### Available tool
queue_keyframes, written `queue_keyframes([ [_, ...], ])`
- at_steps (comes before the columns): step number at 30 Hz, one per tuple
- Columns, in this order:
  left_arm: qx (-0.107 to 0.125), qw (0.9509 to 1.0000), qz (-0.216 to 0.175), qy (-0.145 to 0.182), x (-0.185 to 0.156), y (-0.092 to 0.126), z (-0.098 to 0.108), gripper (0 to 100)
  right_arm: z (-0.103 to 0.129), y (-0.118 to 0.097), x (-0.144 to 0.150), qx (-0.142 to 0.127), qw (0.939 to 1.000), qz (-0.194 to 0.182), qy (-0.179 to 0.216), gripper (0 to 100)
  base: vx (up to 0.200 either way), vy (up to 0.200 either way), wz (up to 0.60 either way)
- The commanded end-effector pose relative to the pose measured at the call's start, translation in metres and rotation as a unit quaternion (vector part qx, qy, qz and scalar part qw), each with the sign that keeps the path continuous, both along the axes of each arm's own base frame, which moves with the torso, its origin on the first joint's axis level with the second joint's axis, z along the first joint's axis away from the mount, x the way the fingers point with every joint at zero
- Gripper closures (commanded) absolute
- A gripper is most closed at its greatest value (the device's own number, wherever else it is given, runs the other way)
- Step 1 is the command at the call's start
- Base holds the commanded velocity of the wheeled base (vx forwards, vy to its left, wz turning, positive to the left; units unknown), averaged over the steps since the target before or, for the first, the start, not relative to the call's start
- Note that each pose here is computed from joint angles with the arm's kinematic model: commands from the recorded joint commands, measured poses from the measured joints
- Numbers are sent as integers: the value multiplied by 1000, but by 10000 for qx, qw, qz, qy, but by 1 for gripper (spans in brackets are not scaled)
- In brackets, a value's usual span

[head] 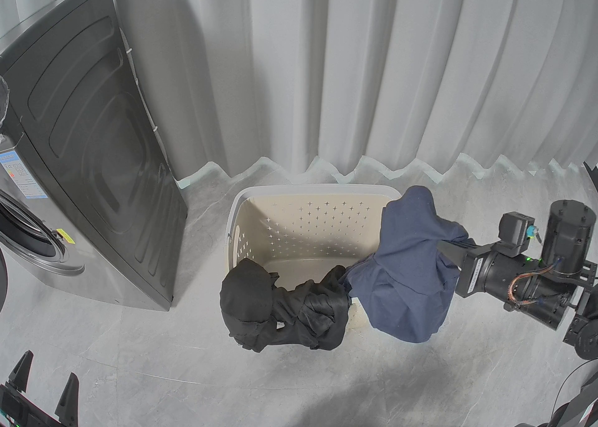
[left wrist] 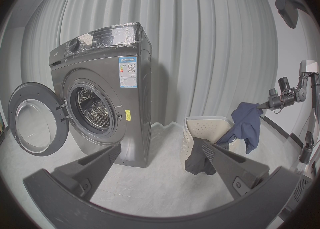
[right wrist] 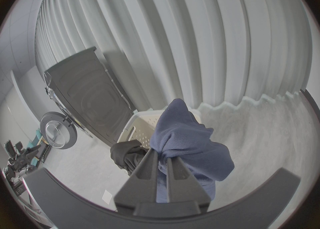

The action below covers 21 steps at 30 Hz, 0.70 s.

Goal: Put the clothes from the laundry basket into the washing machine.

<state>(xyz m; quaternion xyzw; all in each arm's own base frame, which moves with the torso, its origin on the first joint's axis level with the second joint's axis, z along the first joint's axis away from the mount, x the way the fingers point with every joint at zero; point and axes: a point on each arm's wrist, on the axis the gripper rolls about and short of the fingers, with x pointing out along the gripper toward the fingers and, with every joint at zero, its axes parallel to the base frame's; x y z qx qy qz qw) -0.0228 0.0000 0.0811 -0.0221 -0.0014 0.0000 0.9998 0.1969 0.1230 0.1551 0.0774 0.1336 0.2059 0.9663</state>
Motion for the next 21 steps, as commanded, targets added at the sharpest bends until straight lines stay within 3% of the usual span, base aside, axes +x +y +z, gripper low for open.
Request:
queue_keyframes([
  [1,-1,10000,-8,14,0,0,-5,0,24,-13,-20,257,9985,34,-483,100,0,0,0],
  [4,-1,10000,0,14,0,0,-5,0,37,-16,-22,193,9962,38,-850,100,0,0,0],
  [8,-1,10000,0,14,0,0,-5,0,46,-18,-23,317,9923,28,-1194,100,0,0,0],
  [17,-1,10000,-8,14,0,0,-5,0,53,-17,-22,329,9898,-56,-1385,100,0,0,0],
  [21,-1,10000,0,6,0,0,-5,0,56,-17,-20,248,9884,-187,-1490,100,-200,0,0],
])
